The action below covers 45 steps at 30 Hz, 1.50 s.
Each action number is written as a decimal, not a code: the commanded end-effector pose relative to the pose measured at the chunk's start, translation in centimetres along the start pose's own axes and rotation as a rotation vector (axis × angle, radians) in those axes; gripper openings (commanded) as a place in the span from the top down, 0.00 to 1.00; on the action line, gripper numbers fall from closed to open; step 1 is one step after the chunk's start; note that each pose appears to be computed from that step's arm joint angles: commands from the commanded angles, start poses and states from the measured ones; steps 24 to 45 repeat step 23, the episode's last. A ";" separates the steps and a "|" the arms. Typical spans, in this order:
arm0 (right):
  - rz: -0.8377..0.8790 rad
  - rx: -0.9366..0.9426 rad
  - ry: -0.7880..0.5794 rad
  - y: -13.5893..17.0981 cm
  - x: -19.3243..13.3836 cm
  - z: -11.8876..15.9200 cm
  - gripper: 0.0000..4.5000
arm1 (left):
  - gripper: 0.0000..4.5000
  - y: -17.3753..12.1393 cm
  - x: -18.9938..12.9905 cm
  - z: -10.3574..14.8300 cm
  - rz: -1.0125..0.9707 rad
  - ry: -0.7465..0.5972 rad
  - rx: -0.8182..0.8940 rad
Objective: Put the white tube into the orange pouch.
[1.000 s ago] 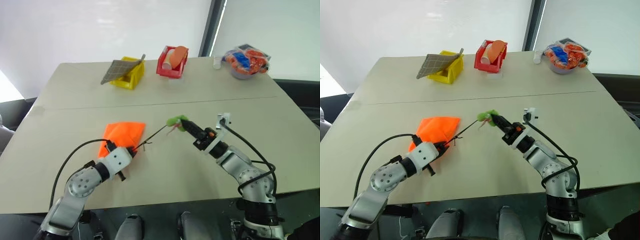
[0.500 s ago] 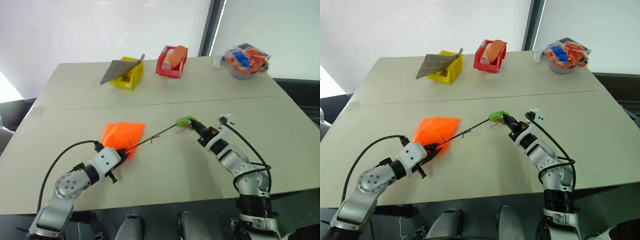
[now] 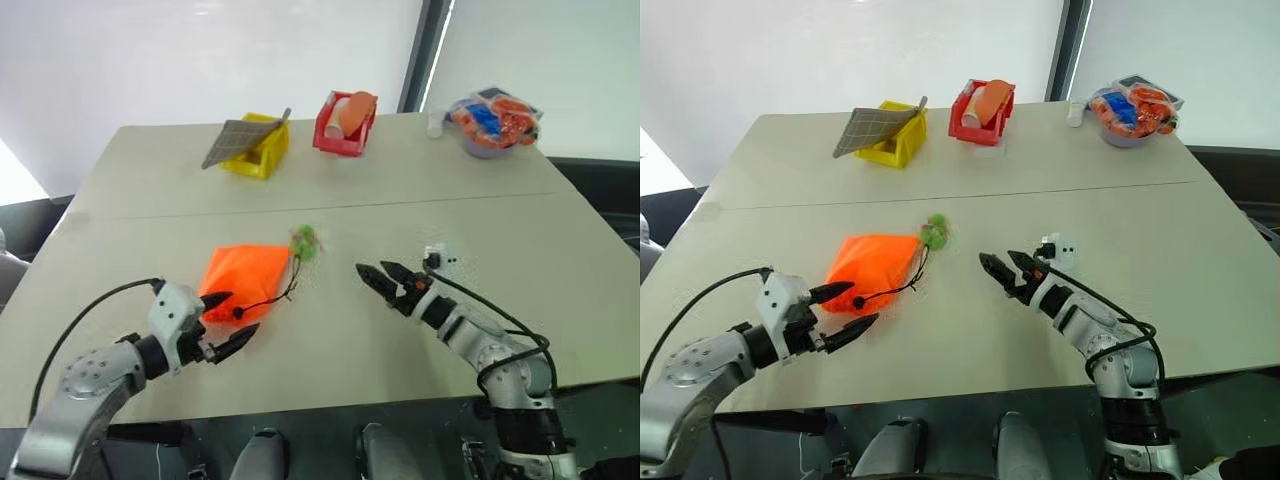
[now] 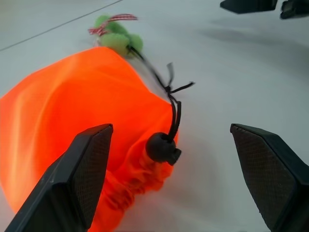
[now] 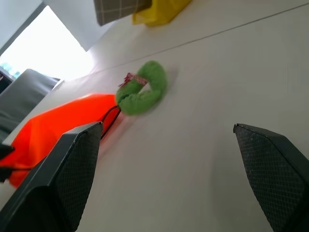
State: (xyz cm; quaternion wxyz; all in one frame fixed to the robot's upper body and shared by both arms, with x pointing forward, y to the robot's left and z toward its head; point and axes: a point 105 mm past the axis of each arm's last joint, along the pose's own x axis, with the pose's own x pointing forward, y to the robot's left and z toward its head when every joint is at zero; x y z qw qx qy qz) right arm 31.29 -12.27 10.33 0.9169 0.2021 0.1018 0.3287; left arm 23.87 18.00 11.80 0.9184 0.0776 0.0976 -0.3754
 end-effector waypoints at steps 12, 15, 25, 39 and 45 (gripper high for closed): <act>0.036 -0.442 -0.017 -1.0 -2.7 2.4 0.01 | 0.08 10.7 -7.2 -1.3 0.608 -0.086 -0.142; 0.035 -0.461 -0.033 -1.6 -3.3 3.1 0.01 | 0.08 10.9 -8.0 -3.3 0.660 -0.052 -0.169; 0.020 -0.471 0.003 -3.0 -3.9 2.0 0.01 | 0.08 10.1 -6.8 -4.8 0.641 -0.051 -0.183; 0.020 -0.471 0.003 -3.0 -3.9 2.0 0.01 | 0.08 10.1 -6.8 -4.8 0.641 -0.051 -0.183; 0.020 -0.471 0.003 -3.0 -3.9 2.0 0.01 | 0.08 10.1 -6.8 -4.8 0.641 -0.051 -0.183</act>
